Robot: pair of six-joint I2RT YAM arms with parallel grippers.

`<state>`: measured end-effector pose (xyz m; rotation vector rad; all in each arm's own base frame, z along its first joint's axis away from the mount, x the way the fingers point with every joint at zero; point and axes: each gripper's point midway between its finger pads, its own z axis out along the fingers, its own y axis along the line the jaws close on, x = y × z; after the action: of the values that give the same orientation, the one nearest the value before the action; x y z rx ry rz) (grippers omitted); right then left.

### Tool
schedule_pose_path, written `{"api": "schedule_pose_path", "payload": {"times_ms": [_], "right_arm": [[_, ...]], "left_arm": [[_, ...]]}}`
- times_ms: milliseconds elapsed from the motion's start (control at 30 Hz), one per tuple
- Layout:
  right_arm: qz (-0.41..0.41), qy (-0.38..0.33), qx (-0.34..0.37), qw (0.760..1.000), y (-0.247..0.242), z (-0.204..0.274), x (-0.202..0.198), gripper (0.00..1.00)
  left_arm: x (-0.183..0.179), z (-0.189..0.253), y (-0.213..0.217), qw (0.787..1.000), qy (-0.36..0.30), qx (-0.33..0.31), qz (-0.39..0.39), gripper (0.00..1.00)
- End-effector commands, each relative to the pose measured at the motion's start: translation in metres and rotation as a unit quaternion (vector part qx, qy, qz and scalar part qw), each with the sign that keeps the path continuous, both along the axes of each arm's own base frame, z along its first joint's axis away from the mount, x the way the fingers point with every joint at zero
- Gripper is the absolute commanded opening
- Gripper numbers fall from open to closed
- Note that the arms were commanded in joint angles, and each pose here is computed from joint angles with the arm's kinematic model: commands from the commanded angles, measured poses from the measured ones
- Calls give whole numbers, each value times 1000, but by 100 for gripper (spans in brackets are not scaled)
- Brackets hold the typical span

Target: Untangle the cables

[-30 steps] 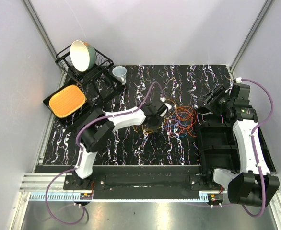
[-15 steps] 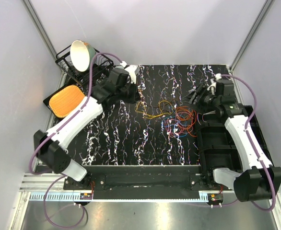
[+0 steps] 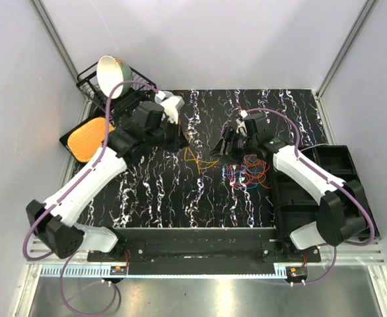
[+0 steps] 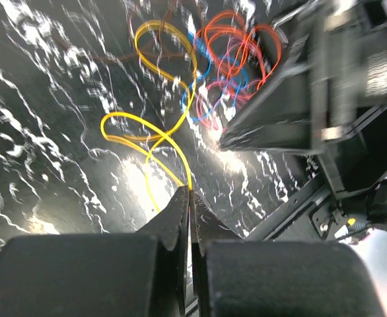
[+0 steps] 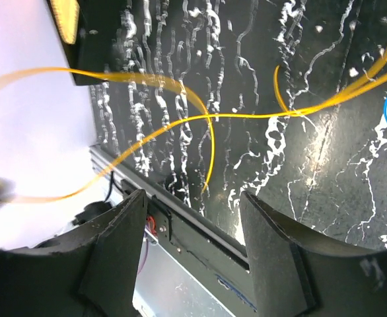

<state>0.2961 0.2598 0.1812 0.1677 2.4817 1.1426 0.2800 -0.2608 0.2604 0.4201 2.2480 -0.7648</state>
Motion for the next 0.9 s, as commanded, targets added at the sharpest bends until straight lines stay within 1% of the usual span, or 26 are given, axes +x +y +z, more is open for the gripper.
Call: {"api": "schedule_pose_path", "payload": {"times_ms": [0, 67, 100, 133, 167, 200, 233, 267, 300, 333, 367, 433, 567, 667, 733, 867], "right_arm": [[-53, -27, -8, 998, 0, 14, 24, 64], [-82, -7, -22, 996, -6, 4, 27, 65], [-92, 0, -26, 995, -8, -1, 27, 65], [-109, 17, -26, 994, -9, -5, 26, 65], [-124, 28, -35, 991, -13, -15, 25, 66], [-134, 41, -33, 990, -10, -20, 22, 66], [-138, 48, -37, 989, -9, -26, 21, 66], [-144, 60, -43, 987, -9, -38, 18, 67], [-149, 75, -38, 985, -5, -44, 15, 67], [-151, 74, -28, 985, 0, -45, 16, 67], [-152, 92, -28, 984, 1, -58, 12, 67], [-157, 102, -19, 982, 8, -66, 12, 67], [-167, 115, -41, 978, 9, -87, 16, 67], [-189, 112, -61, 974, 1, -99, 20, 67], [-194, 103, -66, 973, -1, -103, 25, 66], [-191, 111, -80, 972, 5, -121, 35, 63]], "left_arm": [[1, 56, 17, 996, -82, -18, 20, 0], [4, 36, 22, 997, -58, -6, 47, 0], [2, 8, 24, 998, -24, 8, 55, 0], [2, -6, 18, 998, 2, -5, 67, 0], [-8, -41, 17, 997, 45, 2, 62, 0], [-12, -55, 14, 996, 65, -4, 64, 0], [-11, -63, 8, 994, 77, -25, 70, 0], [-20, -87, 8, 992, 105, -22, 67, 0], [-22, -93, 8, 990, 114, -29, 74, 0], [-21, -97, 7, 990, 114, -32, 76, 0], [-23, -106, 11, 989, 121, -24, 81, 0], [-24, -112, 14, 989, 124, -13, 85, 0], [-25, -115, 16, 989, 123, -6, 82, 0], [-27, -117, 18, 989, 124, -2, 82, 0], [-29, -119, 19, 989, 125, -2, 81, 0], [-33, -124, 21, 989, 128, 0, 80, 0]]}}
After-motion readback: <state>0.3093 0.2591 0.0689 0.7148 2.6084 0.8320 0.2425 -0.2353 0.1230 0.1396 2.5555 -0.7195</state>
